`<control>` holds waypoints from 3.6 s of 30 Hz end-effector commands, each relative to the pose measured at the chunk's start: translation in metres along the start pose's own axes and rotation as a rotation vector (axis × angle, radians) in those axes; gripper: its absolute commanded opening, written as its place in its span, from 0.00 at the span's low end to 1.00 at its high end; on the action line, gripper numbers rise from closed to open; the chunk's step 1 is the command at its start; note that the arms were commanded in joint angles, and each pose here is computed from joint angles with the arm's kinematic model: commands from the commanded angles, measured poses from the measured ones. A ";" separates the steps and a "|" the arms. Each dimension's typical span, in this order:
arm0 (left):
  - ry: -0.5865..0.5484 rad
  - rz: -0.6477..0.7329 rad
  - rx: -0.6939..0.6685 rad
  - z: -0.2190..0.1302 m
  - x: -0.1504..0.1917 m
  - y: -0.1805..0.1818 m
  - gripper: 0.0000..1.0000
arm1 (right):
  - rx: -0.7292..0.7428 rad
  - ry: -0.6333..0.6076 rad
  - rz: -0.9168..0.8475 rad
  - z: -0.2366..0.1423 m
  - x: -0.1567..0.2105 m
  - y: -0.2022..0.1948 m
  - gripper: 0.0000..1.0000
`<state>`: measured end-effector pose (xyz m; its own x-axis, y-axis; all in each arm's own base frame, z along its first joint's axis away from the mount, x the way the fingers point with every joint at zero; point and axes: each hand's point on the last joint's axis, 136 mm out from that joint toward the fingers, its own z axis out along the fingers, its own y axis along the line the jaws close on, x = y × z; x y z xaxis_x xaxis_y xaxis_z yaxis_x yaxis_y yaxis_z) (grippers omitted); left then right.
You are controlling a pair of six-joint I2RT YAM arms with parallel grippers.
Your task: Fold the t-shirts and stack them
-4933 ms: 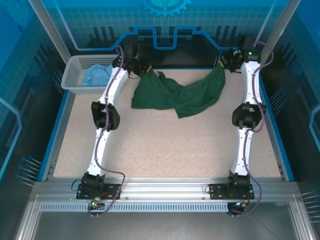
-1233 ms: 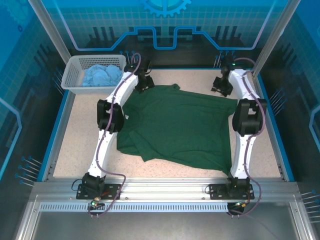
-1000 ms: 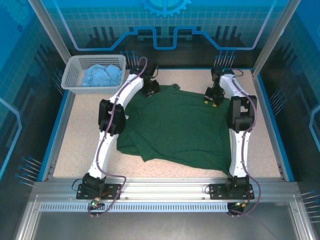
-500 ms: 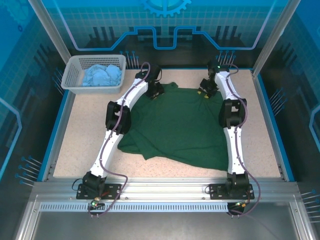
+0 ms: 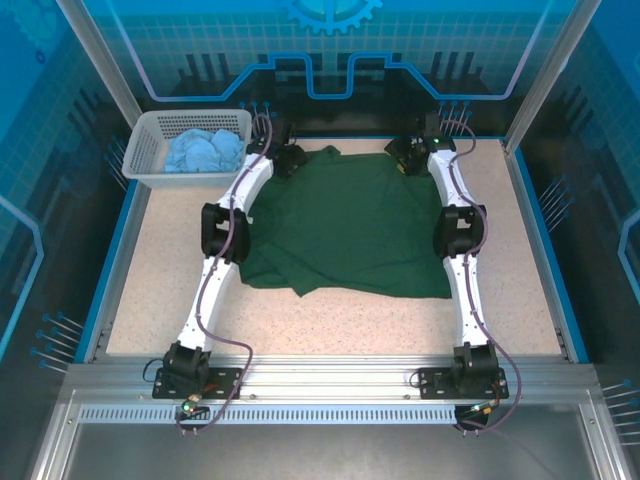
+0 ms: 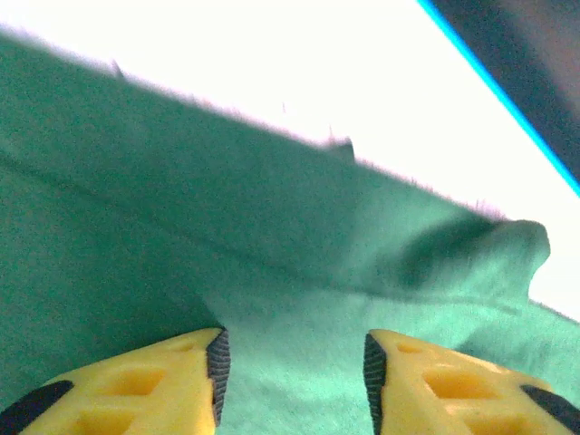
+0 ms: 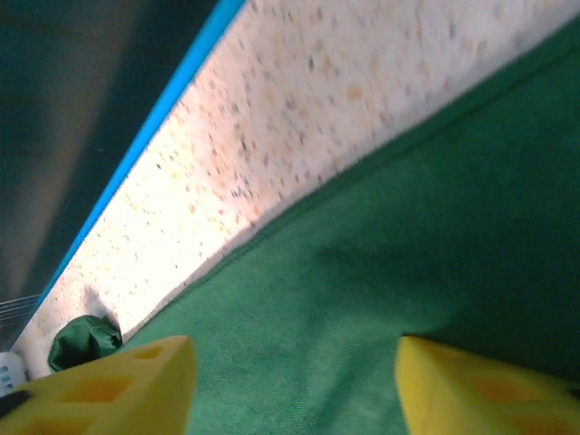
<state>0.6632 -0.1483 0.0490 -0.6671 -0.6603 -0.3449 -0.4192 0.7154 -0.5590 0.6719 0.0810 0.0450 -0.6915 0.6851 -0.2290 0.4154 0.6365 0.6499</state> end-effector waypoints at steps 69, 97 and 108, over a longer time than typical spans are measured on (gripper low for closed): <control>0.388 -0.106 -0.309 -0.179 0.166 0.181 0.44 | 0.523 0.109 0.256 -0.322 0.234 -0.280 0.50; 0.401 -0.043 -0.305 -0.171 0.156 0.171 0.04 | 0.564 0.105 0.277 -0.324 0.229 -0.285 0.48; 0.420 -0.037 -0.283 -0.194 0.165 0.163 0.00 | 0.615 0.086 0.294 -0.339 0.223 -0.289 0.46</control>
<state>0.3762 -0.0928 0.0311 -0.7970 -0.6029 0.0357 -0.5828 0.7523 -0.3072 0.2007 -0.0580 0.0431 -0.5651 0.8247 -0.0202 0.8108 0.5598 0.1710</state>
